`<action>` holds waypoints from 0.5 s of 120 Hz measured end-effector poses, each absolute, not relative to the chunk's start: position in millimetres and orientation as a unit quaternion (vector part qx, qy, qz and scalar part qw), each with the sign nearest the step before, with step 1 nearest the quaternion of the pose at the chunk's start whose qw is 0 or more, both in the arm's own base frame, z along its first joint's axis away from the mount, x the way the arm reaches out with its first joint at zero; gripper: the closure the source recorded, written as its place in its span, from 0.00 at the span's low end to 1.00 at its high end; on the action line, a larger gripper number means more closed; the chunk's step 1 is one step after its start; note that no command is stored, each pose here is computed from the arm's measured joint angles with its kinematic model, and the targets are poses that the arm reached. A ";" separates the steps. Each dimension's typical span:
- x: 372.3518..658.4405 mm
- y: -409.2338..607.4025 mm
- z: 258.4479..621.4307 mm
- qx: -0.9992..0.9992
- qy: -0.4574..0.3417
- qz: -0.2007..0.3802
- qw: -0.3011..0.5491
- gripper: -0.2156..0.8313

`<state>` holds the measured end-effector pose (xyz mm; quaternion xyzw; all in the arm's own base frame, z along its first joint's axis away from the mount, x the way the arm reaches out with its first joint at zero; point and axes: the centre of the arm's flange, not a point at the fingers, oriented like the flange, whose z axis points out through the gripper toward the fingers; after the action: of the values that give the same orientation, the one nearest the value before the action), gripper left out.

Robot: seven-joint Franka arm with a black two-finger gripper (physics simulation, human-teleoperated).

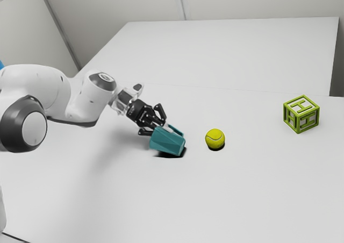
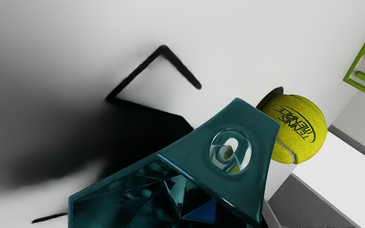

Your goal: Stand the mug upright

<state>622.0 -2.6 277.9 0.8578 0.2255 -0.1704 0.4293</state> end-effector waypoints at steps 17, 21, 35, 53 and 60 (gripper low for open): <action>626.6 -10.0 286.0 0.863 0.213 -0.167 0.426 0.92; 627.5 -10.1 287.7 0.865 0.211 -0.166 0.423 0.93; 629.9 -13.8 295.3 0.876 0.197 -0.164 0.410 0.94; 629.4 -16.8 313.3 0.901 0.165 -0.158 0.370 0.95; 629.4 -23.5 329.5 0.919 0.137 -0.149 0.337 0.95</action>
<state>629.4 -23.5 329.5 0.9194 0.1369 -0.1490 0.3372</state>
